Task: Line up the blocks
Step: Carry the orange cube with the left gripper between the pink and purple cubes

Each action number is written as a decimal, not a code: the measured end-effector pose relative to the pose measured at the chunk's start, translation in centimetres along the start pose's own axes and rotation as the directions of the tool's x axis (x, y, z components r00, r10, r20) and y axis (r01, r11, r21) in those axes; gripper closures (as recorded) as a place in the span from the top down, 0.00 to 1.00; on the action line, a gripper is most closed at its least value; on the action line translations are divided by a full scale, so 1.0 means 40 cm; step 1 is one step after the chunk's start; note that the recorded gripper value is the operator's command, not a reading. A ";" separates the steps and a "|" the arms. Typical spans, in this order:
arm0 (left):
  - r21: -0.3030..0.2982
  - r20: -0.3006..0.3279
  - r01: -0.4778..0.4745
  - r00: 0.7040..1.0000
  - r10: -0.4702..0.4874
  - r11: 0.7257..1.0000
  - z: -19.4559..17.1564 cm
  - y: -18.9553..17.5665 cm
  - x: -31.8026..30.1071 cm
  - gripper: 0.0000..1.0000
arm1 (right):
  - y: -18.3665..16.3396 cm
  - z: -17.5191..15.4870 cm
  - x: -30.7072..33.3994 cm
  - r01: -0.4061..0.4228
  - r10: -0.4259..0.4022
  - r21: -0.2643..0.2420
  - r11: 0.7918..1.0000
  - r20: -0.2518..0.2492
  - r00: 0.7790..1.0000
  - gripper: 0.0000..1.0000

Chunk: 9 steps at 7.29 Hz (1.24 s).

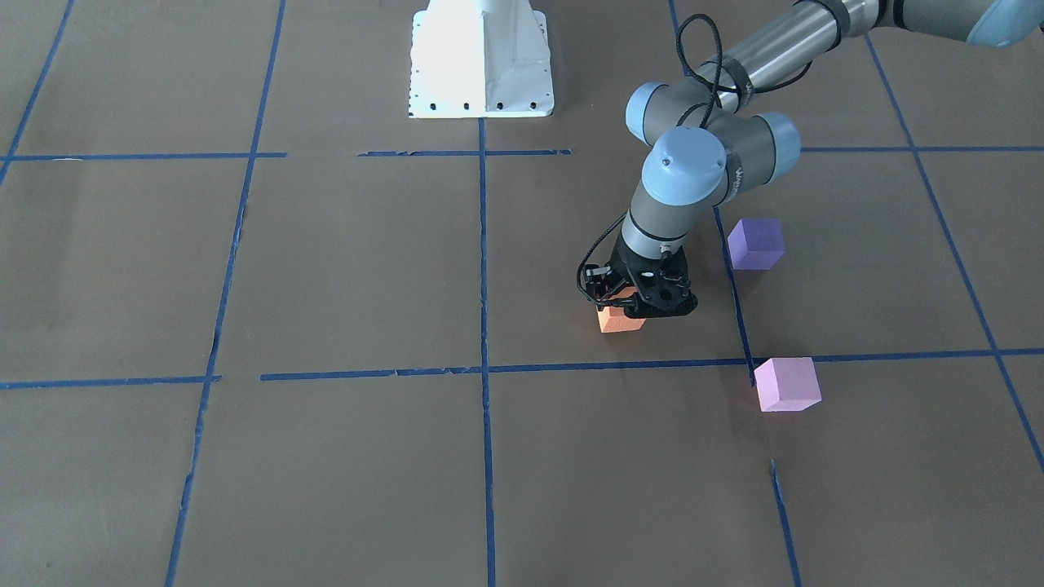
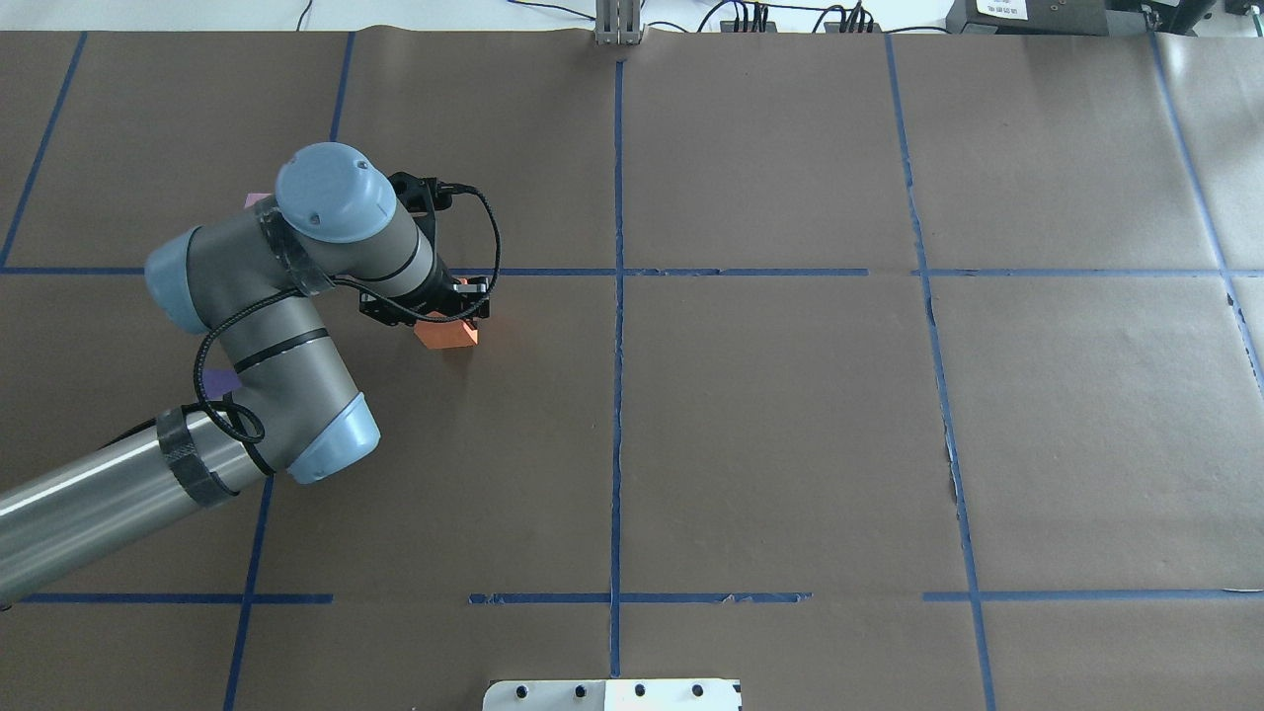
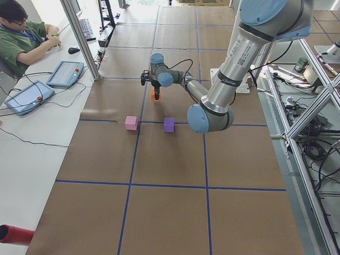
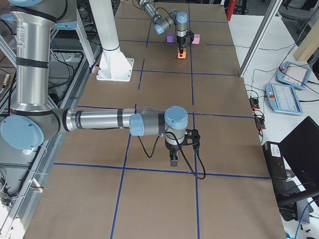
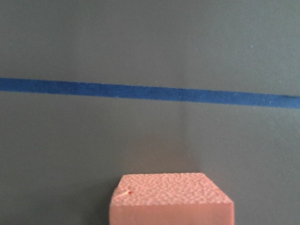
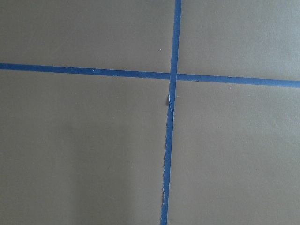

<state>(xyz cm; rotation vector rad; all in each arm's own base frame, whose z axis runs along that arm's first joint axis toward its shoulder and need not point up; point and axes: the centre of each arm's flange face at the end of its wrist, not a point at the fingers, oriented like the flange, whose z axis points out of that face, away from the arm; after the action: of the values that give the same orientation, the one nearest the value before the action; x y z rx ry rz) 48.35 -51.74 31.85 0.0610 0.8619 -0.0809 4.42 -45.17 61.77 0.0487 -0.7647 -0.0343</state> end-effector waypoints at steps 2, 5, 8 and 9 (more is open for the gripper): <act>-0.001 0.013 -0.087 0.996 0.087 0.996 -0.072 -0.038 -0.171 0.18 | 0.000 0.000 0.000 0.000 0.000 0.000 1.000 0.000 1.000 1.00; -0.035 0.099 -0.172 0.980 0.174 0.985 -0.053 -0.053 -0.439 0.18 | 0.000 0.000 0.000 0.000 0.000 0.000 1.000 0.000 1.000 1.00; -0.064 0.124 -0.173 0.976 0.180 0.983 -0.016 -0.047 -0.490 0.58 | 0.000 0.000 0.000 0.000 0.000 0.000 1.000 0.000 1.000 1.00; -0.071 0.130 -0.168 0.976 0.176 0.983 -0.002 -0.050 -0.496 1.00 | 0.000 0.000 0.000 0.000 0.000 0.000 1.000 0.000 1.000 1.00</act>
<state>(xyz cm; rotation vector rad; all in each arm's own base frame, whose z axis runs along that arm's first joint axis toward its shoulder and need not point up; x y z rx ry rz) 35.24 -52.79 46.83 0.0728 0.7191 0.1022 4.42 -45.17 61.77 0.0487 -0.7647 -0.0343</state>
